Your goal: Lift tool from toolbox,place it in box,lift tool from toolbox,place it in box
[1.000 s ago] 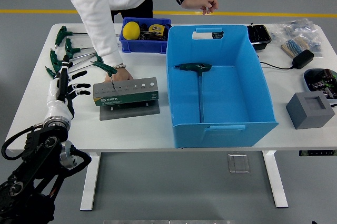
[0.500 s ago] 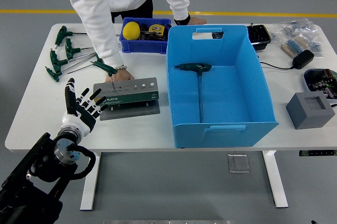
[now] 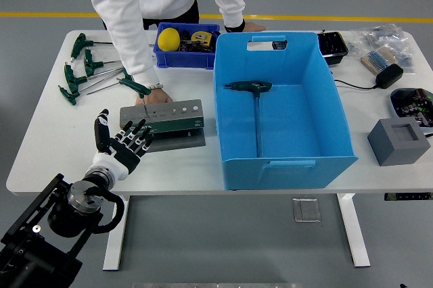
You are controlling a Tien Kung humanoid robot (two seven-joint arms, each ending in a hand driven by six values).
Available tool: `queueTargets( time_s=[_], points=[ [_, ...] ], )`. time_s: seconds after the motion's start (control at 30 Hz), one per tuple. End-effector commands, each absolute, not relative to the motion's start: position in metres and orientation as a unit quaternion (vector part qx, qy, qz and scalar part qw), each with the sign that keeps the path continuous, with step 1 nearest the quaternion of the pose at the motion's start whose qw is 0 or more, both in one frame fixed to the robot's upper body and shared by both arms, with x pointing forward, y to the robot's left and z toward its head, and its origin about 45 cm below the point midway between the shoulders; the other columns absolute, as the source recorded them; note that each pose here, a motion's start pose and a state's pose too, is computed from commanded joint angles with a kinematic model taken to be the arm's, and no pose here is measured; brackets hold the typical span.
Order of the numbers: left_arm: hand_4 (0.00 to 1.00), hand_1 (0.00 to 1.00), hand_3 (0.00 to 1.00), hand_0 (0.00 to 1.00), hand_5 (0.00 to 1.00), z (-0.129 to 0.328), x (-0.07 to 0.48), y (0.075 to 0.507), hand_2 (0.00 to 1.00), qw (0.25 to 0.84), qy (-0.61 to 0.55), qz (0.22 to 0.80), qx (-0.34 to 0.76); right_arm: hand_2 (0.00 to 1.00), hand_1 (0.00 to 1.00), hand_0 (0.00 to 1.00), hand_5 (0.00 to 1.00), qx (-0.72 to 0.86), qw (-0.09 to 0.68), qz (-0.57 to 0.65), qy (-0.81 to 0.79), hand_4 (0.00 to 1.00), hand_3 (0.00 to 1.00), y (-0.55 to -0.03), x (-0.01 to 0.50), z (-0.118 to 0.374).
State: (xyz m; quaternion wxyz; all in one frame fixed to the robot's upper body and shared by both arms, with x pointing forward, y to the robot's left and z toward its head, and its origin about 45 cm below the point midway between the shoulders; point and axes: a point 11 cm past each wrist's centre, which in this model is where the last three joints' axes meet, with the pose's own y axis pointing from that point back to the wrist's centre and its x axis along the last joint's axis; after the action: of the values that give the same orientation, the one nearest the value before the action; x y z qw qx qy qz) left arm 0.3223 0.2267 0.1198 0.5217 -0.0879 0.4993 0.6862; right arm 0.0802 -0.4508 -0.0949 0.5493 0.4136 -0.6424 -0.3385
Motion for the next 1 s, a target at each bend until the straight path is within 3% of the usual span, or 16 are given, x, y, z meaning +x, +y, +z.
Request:
queueTargets(
  time_s=[0.43,0.47,0.73,1.0],
  points=[
    [0.786,0.440,0.919,0.250,0.998,0.125,0.330,0.225,0.691,0.542,0.483,0.682,-0.094,0.618,0.523,0.596,0.964,0.415,0.550,-0.338,-0.642,0.900,0.690,-0.451,0.081,-0.095],
    [0.799,0.442,0.986,0.257,0.998,0.126,0.332,0.226,0.700,0.552,0.470,0.683,-0.091,0.618,0.523,0.596,0.964,0.415,0.550,-0.337,-0.642,0.900,0.689,-0.451,0.081,-0.095],
    [0.812,0.473,0.998,0.268,0.998,0.124,0.342,0.233,0.716,0.590,0.426,0.682,-0.070,0.619,0.523,0.596,0.964,0.415,0.551,-0.336,-0.641,0.900,0.690,-0.451,0.082,-0.094],
    [0.818,0.481,0.998,0.273,0.998,0.119,0.344,0.232,0.725,0.592,0.427,0.681,-0.059,0.620,0.523,0.596,0.964,0.417,0.551,-0.337,-0.640,0.901,0.690,-0.449,0.082,-0.095]
  ],
)
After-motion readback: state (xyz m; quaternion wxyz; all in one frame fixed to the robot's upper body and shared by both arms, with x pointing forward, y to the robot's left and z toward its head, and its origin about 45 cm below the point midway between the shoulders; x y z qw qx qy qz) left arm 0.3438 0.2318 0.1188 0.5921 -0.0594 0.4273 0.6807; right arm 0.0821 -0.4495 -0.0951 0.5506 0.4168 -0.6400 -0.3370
